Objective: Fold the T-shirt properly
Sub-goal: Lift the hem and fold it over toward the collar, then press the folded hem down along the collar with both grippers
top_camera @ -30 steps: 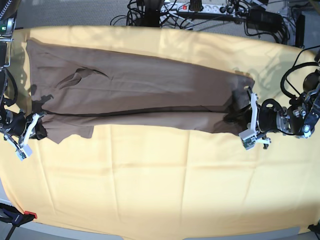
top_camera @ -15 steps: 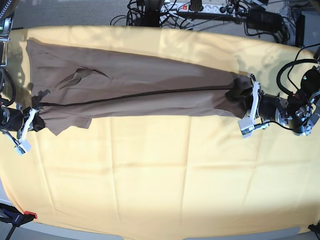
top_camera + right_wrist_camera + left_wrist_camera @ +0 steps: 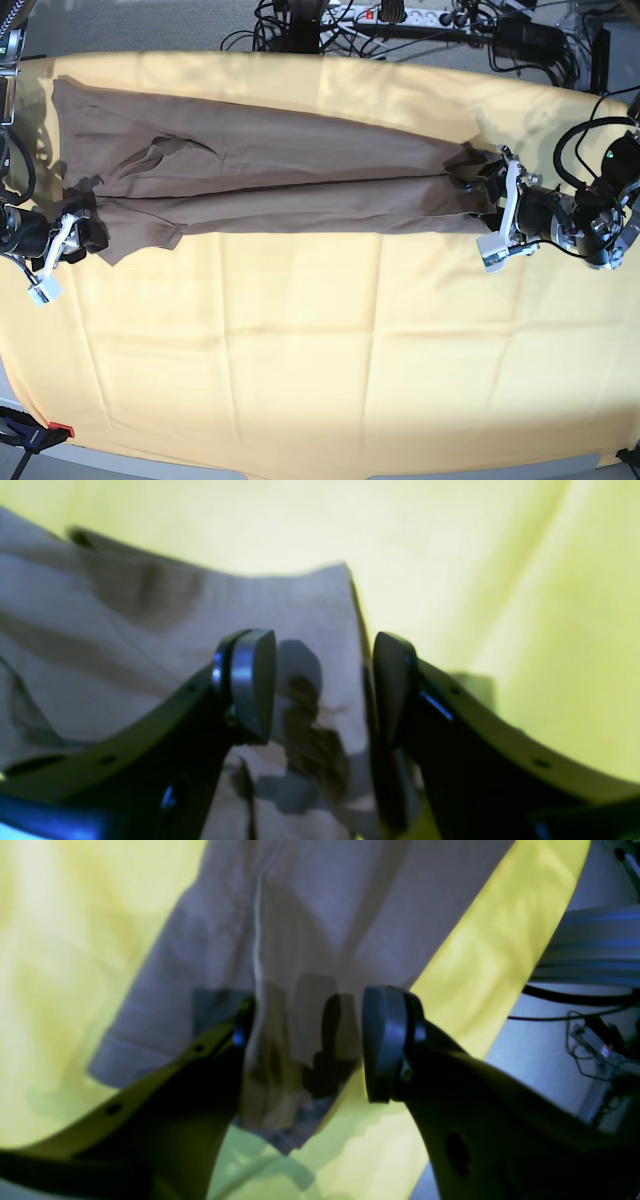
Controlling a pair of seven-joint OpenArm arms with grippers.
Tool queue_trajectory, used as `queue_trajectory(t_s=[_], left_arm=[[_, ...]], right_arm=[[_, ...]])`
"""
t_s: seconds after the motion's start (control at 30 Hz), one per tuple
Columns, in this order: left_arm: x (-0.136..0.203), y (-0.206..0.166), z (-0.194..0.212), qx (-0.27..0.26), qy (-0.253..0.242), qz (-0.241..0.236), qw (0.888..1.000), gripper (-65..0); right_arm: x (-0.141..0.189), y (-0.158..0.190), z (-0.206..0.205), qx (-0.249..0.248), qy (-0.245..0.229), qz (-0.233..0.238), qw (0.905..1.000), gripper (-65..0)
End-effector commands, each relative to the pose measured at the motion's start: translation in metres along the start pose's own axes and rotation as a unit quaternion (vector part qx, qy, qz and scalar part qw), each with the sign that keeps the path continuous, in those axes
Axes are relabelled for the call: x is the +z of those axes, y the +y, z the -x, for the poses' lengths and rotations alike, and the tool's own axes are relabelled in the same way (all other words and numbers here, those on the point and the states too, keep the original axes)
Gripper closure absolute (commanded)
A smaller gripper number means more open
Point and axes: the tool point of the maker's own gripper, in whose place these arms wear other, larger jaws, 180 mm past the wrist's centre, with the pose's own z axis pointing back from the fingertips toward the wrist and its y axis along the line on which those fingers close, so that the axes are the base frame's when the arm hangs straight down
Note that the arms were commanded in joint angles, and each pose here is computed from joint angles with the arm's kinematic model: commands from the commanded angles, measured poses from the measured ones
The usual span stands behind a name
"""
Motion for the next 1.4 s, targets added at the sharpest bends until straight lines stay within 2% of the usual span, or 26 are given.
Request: queue_trajectory(t_s=[0.0, 0.2, 0.3, 0.4, 0.43, 0.47, 0.57, 0.6, 0.73, 0.83, 0.97, 1.13, 1.27, 1.37], left_arm=[[0.009, 0.002, -0.004, -0.001, -0.011, -0.005, 1.000, -30.1], [-0.008, -0.015, 0.019, 0.022, 0.005, 0.024, 0.999, -30.1], [-0.013, -0.020, 0.025, 0.029, 0.009, 0.031, 0.999, -30.1], [-0.013, -0.021, 0.027, 0.030, 0.010, 0.033, 0.999, -30.1], [-0.013, -0.021, 0.027, 0.030, 0.010, 0.033, 0.999, -30.1], [-0.013, -0.021, 0.026, 0.030, 0.010, 0.033, 0.999, -30.1], [-0.013, -0.021, 0.026, 0.030, 0.010, 0.033, 0.999, -30.1], [-0.013, -0.021, 0.026, 0.030, 0.010, 0.033, 0.999, -30.1], [-0.013, -0.021, 0.026, 0.030, 0.008, 0.032, 0.999, -30.1], [-0.013, -0.021, 0.026, 0.030, 0.008, 0.033, 0.999, -30.1], [-0.013, -0.021, 0.026, 0.030, 0.008, 0.032, 0.999, -30.1], [-0.013, -0.020, 0.026, 0.029, 0.010, 0.031, 0.999, -30.1], [-0.013, -0.020, 0.027, 0.028, 0.011, 0.030, 0.999, -30.1], [-0.013, -0.020, 0.027, 0.028, 0.011, 0.030, 0.999, -30.1]], right_arm=[[0.010, -0.004, -0.022, 0.009, -0.032, 0.004, 0.9994, -33.2], [-0.008, -0.003, -0.014, 0.033, -0.011, 0.029, 0.9990, -33.2], [-0.013, -0.007, -0.014, 0.052, -0.012, 0.048, 0.9974, -33.2], [-0.013, -0.006, -0.016, 0.051, -0.017, 0.047, 0.9974, -32.6], [-0.013, -0.005, -0.017, 0.050, -0.019, 0.045, 0.9976, -30.2], [-0.014, -0.004, -0.017, 0.047, -0.023, 0.041, 0.9978, -25.0], [-0.014, -0.003, -0.019, 0.044, -0.027, 0.038, 0.9979, -1.1], [-0.014, -0.003, -0.019, 0.044, -0.027, 0.038, 0.9979, 0.0], [-0.011, -0.003, -0.022, 0.041, -0.033, 0.036, 0.9980, 0.0], [-0.006, 0.000, -0.024, 0.025, -0.041, 0.017, 0.9987, 0.0], [-0.003, 0.011, -0.018, 0.014, -0.019, -0.008, 0.9997, 0.0], [0.004, 0.041, -0.014, 0.072, -0.010, -0.023, 0.9971, 0.0], [0.016, 0.067, -0.010, 0.131, -0.001, -0.030, 0.9909, 0.0], [0.025, 0.073, -0.001, 0.166, 0.017, -0.023, 0.9858, 0.0]])
